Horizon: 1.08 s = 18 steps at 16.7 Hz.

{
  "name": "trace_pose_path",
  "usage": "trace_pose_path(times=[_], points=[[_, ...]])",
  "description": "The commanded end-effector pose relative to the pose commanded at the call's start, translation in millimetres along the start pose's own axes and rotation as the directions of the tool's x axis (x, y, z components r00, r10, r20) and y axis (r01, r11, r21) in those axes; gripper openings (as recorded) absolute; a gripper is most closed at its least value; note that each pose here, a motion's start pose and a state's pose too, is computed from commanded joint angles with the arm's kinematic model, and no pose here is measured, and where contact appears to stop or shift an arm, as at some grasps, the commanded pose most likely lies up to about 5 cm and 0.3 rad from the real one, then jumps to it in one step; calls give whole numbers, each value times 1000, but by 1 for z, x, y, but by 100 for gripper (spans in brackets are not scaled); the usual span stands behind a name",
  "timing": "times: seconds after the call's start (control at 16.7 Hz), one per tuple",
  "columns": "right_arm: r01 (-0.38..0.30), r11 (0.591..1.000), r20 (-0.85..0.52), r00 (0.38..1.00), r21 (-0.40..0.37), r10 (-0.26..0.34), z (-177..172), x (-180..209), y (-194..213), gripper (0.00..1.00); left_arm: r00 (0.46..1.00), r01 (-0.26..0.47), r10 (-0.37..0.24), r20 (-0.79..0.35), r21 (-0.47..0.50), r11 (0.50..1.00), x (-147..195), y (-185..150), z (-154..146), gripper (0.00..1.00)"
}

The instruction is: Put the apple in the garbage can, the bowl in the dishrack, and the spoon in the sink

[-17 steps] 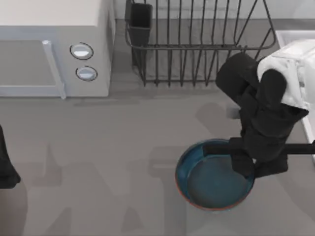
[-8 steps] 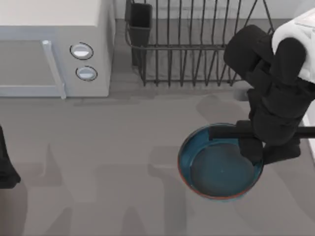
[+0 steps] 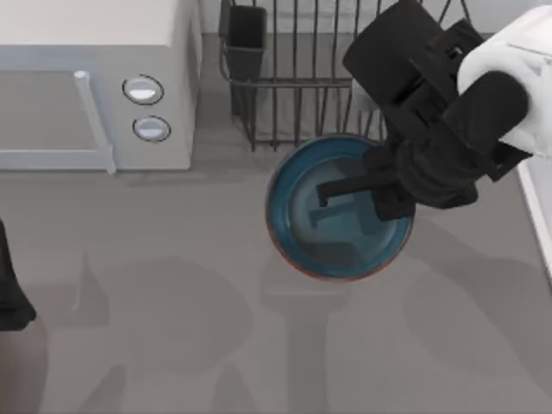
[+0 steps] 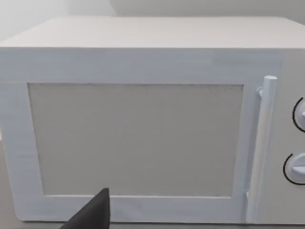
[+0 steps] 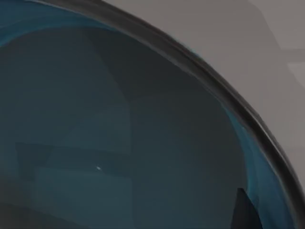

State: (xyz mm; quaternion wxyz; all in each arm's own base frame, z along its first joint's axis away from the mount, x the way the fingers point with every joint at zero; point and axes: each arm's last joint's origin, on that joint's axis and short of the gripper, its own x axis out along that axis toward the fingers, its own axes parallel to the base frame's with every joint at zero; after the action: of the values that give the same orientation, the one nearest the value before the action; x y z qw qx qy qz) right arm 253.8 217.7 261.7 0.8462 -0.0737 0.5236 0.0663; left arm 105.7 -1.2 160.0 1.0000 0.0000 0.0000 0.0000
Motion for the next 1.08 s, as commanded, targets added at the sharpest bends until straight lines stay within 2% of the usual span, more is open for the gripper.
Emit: trace_pose_path(times=[0.12,0.18,0.3,0.48,0.6,0.72,0.84,1.08], points=[[25,998,217,976,-56,-12,9,-19,16,0,1000,0,0,0,0,1000,0,0,0,100],[41,997,329,944,-69,-16,14,-31,24,0,1000,0,0,0,0,1000,0,0,0,100],[71,996,541,840,-57,-29,21,-58,39,0,1000,0,0,0,0,1000,0,0,0,100],[86,995,762,641,42,-87,25,-107,53,0,1000,0,0,0,0,1000,0,0,0,100],[74,990,831,538,119,-140,22,-137,54,0,1000,0,0,0,0,1000,0,0,0,100],[54,983,863,473,175,-180,18,-159,52,0,1000,0,0,0,0,1000,0,0,0,100],[41,979,874,445,201,-198,16,-170,51,0,1000,0,0,0,0,1000,0,0,0,100],[44,978,872,445,205,-203,17,-169,50,0,1000,0,0,0,0,1000,0,0,0,100]])
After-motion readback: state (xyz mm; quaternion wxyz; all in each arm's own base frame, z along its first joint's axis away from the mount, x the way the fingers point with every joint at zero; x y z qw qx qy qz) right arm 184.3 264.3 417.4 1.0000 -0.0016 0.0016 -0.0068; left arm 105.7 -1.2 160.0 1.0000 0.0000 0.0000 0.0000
